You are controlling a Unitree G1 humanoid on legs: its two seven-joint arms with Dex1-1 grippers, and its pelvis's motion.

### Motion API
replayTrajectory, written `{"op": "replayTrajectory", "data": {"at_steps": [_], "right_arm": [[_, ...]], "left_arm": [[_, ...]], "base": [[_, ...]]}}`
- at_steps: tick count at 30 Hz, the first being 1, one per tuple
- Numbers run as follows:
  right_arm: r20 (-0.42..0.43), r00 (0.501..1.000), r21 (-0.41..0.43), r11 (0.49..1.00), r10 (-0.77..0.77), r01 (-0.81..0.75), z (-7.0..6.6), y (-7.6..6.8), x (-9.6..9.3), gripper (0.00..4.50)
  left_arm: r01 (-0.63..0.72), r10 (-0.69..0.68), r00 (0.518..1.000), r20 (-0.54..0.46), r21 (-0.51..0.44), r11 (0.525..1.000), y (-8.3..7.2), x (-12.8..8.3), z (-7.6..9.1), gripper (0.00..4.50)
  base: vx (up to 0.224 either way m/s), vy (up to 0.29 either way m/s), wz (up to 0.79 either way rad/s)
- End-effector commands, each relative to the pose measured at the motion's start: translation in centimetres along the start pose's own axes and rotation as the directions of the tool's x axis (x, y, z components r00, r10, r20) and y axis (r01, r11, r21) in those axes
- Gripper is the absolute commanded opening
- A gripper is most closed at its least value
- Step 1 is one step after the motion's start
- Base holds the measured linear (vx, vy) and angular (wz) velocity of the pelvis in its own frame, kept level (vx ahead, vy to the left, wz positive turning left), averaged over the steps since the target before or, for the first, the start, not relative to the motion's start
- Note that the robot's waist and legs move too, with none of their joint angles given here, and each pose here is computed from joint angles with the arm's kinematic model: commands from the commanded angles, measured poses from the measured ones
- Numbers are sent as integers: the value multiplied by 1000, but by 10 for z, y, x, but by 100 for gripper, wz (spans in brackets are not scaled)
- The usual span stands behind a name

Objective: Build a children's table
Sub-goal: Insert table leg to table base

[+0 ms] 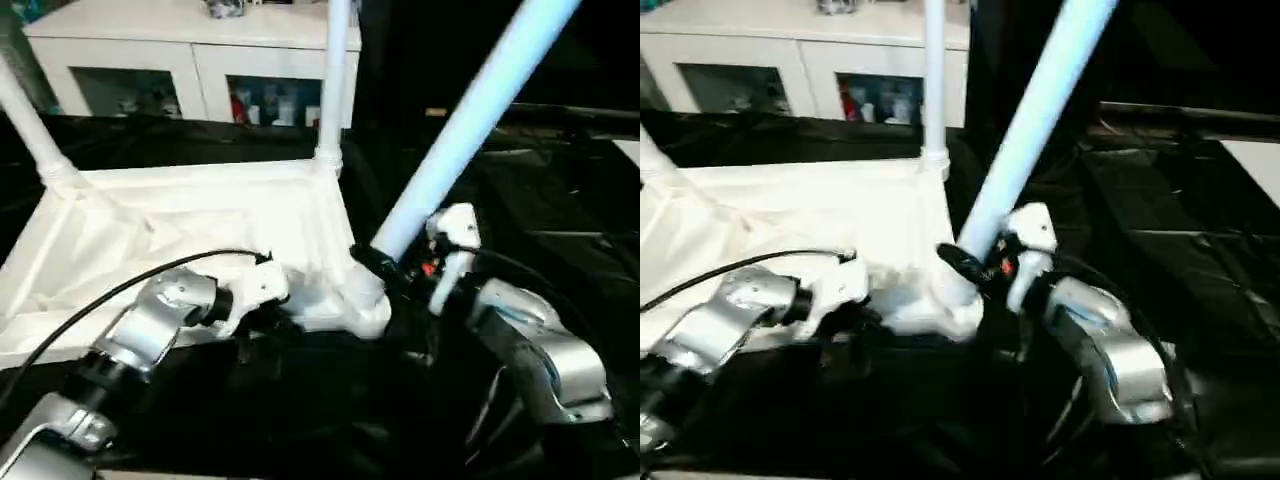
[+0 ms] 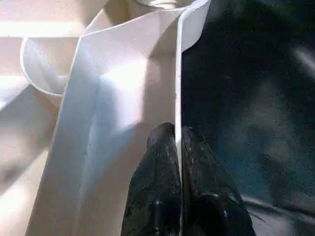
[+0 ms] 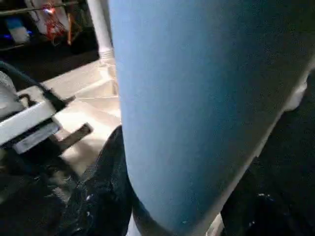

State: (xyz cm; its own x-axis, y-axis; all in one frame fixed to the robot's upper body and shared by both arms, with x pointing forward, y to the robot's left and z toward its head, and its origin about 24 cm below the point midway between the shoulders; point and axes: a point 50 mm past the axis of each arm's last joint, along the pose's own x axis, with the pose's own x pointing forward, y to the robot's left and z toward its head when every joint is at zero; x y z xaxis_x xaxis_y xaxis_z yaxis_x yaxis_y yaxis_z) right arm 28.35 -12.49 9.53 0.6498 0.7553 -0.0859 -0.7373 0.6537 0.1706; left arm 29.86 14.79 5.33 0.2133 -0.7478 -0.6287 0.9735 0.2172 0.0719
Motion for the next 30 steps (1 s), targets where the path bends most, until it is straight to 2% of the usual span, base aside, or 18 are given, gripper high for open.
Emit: {"op": "replayTrajectory", "data": {"at_steps": [1, 3, 5, 11, 15, 16, 19, 26, 30], "right_arm": [[-21, 1000, 27, 1000, -8, 8, -2, -7, 2, 180], [-44, 999, 36, 999, 3, -2, -5, -11, 6, 180], [-100, 995, 9, 1000, 19, -18, -9, -15, 14, 180], [-122, 992, -10, 1000, 19, -20, 0, -23, 23, 180], [-163, 986, -24, 999, 36, -40, 1, -26, 22, 180], [-214, 974, -18, 997, 71, -76, 2, -29, 17, 180], [-251, 963, -21, 994, 98, -106, 3, -31, 14, 180], [-282, 952, -29, 991, 115, -129, 7, -34, 6, 180], [-290, 952, -17, 994, 101, -110, 2, -37, 5, 180]], "left_arm": [[-65, 66, 996, 60, -21, 998, 8, -5, 8, 0], [-58, 60, 994, 88, -26, 998, 8, -3, 13, 0], [-52, 55, 993, 107, -29, 998, 9, 1, 16, 0], [-8, 12, 992, 124, -32, 999, 5, 5, 13, 0], [-21, 26, 990, 140, -40, 999, 6, 7, 13, 0], [-42, 49, 986, 162, -49, 998, 7, 7, 13, 0], [-58, 68, 981, 182, -56, 997, 8, 8, 13, 0], [-42, 50, 983, 176, -49, 998, 5, 7, 11, 0], [-9, 14, 988, 155, -34, 999, 2, 8, 9, 0]], "base": [[0, 0, 0], [0, 0, 0], [0, 0, 0], [0, 0, 0], [0, 0, 0], [0, 0, 0], [0, 0, 0], [0, 0, 0], [0, 0, 0]]}}
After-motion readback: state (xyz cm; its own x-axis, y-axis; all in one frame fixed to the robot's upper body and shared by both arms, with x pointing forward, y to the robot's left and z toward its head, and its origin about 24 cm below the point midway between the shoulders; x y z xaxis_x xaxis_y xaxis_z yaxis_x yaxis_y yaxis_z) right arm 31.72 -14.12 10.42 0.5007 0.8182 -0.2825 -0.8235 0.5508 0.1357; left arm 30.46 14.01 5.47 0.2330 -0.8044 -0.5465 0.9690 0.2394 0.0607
